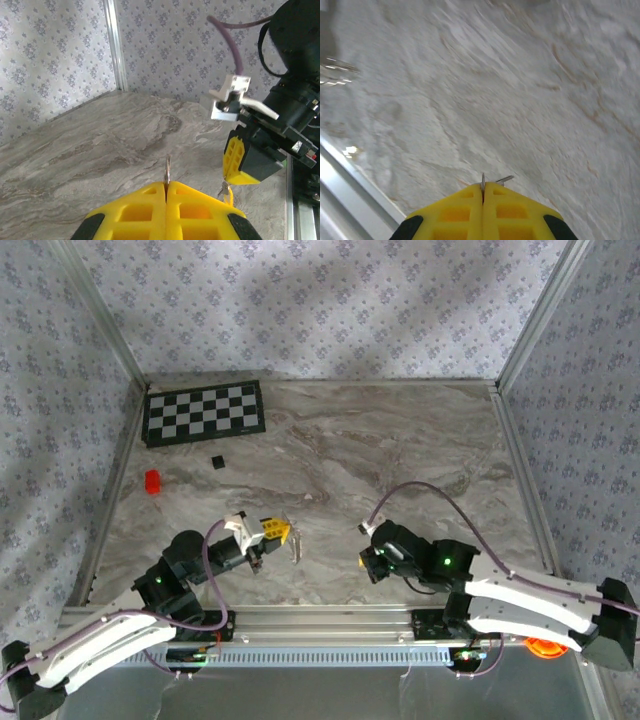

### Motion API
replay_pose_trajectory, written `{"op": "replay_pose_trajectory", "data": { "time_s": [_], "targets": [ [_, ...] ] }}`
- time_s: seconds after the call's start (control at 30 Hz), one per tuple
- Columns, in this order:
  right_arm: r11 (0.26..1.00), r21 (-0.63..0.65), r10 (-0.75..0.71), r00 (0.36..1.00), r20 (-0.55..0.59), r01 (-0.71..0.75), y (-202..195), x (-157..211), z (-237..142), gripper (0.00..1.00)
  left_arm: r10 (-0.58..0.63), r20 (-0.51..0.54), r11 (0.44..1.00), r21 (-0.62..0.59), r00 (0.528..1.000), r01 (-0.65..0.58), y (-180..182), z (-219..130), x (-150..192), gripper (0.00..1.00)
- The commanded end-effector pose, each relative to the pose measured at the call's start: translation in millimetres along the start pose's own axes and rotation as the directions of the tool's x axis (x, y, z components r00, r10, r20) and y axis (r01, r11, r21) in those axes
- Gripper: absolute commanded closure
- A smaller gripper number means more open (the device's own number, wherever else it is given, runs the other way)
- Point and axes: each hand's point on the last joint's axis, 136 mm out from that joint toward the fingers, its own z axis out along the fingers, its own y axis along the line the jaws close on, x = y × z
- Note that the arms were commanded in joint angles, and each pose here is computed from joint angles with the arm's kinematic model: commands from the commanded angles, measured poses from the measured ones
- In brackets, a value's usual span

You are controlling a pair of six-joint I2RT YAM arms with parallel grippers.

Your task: Put the keys on the keyring

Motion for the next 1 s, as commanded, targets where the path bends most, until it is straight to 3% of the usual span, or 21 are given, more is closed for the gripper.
{"op": "replay_pose_trajectory", "data": {
  "time_s": [0.0,0.23,0.57,0.73,0.97],
  "targets": [
    [0.993,-0.041,-0.104,0.986,0.133,0.111,10.4,-21.1,-12.3,1.0,-0.03,0.078,0.999,0.042,0.997,0.027,-8.1,-5.5,-35.6,1.0],
    [0.939,-0.211,-0.19,0.921,0.341,0.272,46.4,-42.4,-42.5,1.0,-0.05,0.086,0.994,0.1,0.995,0.042,-18.8,-10.8,-52.0,1.0],
    [0.806,-0.322,-0.294,0.809,0.509,0.496,86.9,-57.1,-75.3,1.0,-0.029,0.026,0.973,0.228,0.999,0.022,-42.1,-8.3,-65.3,1.0],
    [0.746,-0.366,-0.288,0.766,0.575,0.556,101.5,-65.1,-98.5,1.0,0.005,-0.044,0.955,0.296,0.999,0.008,-57.5,-5.8,-66.5,1.0],
    [0.744,-0.377,-0.268,0.764,0.588,0.551,103.1,-70.6,-104.7,1.0,0.087,-0.111,0.92,0.391,0.99,-0.037,-75.3,-6.1,-65.6,1.0]
  ]
}}
